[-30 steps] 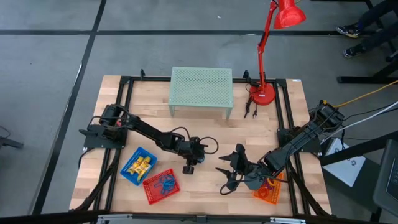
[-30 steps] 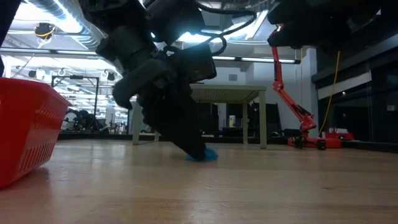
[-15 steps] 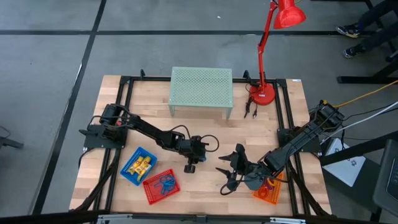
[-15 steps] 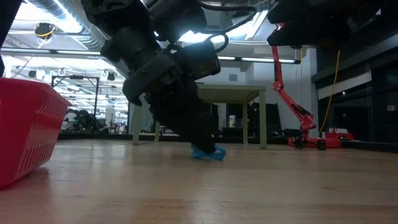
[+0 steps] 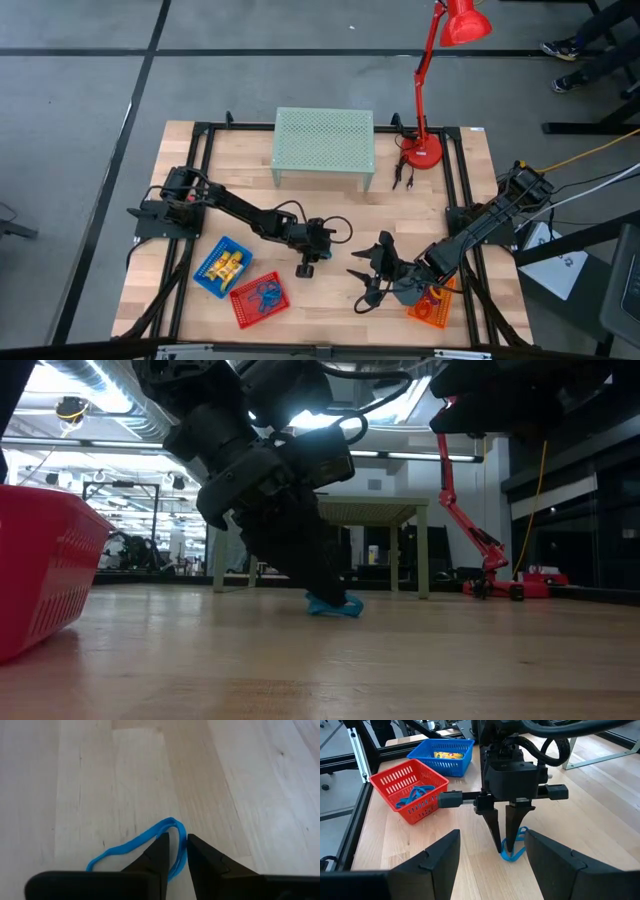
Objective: Pick & Place Office Desk Supplies
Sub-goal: Put the blue rubber band into the red bin
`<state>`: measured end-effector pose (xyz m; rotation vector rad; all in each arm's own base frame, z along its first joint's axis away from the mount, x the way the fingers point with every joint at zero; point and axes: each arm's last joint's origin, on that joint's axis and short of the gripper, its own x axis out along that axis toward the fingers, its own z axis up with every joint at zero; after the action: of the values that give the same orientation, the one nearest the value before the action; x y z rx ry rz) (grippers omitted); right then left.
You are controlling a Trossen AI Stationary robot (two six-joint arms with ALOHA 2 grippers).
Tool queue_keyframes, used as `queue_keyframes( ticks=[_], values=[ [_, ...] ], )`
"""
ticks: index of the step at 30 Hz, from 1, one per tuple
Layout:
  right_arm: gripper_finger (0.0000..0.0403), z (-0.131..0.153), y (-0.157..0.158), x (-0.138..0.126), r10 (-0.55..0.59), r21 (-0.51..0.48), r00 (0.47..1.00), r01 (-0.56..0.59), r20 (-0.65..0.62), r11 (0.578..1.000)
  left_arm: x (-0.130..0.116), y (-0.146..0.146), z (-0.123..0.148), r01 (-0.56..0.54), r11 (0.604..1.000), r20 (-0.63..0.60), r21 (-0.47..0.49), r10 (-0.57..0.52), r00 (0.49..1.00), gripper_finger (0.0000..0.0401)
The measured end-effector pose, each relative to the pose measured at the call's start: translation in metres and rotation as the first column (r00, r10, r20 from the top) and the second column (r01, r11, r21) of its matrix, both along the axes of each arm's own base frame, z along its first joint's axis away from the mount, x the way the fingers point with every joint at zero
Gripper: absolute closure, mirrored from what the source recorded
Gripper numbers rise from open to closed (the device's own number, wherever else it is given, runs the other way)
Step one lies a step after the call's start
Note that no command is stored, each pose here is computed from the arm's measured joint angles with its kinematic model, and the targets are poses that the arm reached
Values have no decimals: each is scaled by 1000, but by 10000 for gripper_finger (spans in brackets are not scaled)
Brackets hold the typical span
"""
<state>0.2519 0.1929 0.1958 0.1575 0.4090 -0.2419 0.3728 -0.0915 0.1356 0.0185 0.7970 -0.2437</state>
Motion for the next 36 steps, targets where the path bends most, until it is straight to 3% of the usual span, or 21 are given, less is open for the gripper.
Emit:
queue_keyframes(
  ticks=[12,15,21,27,30,36],
  values=[
    [178,0,0,0,2,-2,1000,-2,-1,1000,1,-2,7,64,998,49,-16,-63,997,388],
    [178,0,0,0,2,-2,1000,-2,-1,1000,1,0,18,64,998,84,14,-65,994,397],
    [178,0,0,0,4,-1,1000,-4,-1,1000,-6,7,48,-34,986,160,164,7,987,398],
    [178,0,0,0,9,-1,1000,-9,-2,1000,-23,14,77,-91,971,162,221,56,985,398],
    [178,0,0,0,9,0,1000,-9,-1,1000,-32,11,87,-92,977,150,192,64,987,398],
    [178,0,0,0,9,1,1000,-9,1,1000,-59,-23,94,38,999,3,0,-38,999,398]
  ],
)
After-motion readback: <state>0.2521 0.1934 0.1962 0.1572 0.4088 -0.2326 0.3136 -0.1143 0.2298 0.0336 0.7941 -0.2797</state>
